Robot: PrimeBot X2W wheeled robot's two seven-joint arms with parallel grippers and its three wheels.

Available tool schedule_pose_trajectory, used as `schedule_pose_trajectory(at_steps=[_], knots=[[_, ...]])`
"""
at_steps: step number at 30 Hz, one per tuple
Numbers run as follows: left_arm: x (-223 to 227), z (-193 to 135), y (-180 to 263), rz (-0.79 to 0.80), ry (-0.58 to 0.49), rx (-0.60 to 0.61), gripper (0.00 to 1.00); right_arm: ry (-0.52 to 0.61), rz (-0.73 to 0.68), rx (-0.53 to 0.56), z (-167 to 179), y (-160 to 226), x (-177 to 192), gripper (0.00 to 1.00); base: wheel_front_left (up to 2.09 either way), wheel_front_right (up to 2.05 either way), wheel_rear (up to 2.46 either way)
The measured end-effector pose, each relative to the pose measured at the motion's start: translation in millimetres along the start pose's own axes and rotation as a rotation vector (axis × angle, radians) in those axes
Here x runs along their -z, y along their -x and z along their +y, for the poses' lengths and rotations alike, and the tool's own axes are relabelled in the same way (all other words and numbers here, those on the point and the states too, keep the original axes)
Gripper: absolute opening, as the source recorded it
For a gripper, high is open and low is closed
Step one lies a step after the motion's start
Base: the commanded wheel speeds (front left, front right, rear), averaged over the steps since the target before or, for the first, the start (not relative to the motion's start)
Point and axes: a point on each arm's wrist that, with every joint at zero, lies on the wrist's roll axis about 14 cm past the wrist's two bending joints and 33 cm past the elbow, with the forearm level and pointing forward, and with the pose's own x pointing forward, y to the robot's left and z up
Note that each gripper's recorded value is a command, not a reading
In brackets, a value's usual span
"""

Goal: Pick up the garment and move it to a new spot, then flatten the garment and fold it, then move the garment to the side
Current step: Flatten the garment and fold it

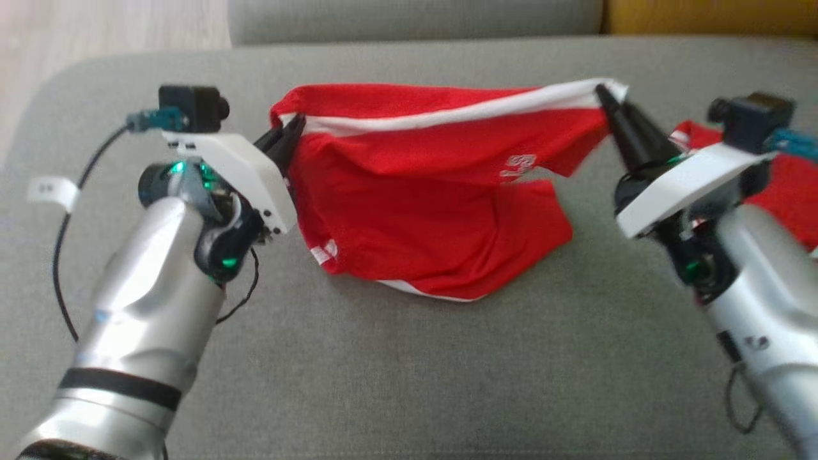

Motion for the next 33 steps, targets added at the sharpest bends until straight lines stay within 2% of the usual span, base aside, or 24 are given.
schedule_pose_trajectory(at_steps=[6,10,14,19,25,30,33], knots=[[-54,-37,34,-0.084,-0.012,0.110,0.00,0.259,-0.135,0.010,-1,23,-67,0.00,0.00,0.00,0.00],[-88,-57,62,-0.172,0.010,0.157,0.00,0.372,-0.229,0.017,8,38,-102,0.00,0.00,0.00,0.00],[-127,-80,87,-0.266,0.080,0.222,0.00,0.475,-0.315,0.039,12,54,-134,0.00,0.00,0.00,0.00],[-146,-99,108,-0.317,0.124,0.268,0.00,0.521,-0.415,0.087,11,76,-165,0.00,0.00,0.00,0.00],[-143,-103,123,-0.322,0.185,0.283,0.00,0.520,-0.375,0.122,11,96,-147,0.00,0.00,0.00,0.00],[-137,-102,125,-0.299,0.205,0.281,0.00,0.531,-0.379,0.140,16,105,-153,0.00,0.00,0.00,0.00],[-138,-90,119,-0.298,0.215,0.251,0.00,0.532,-0.364,0.147,15,102,-154,0.00,0.00,0.00,0.00]])
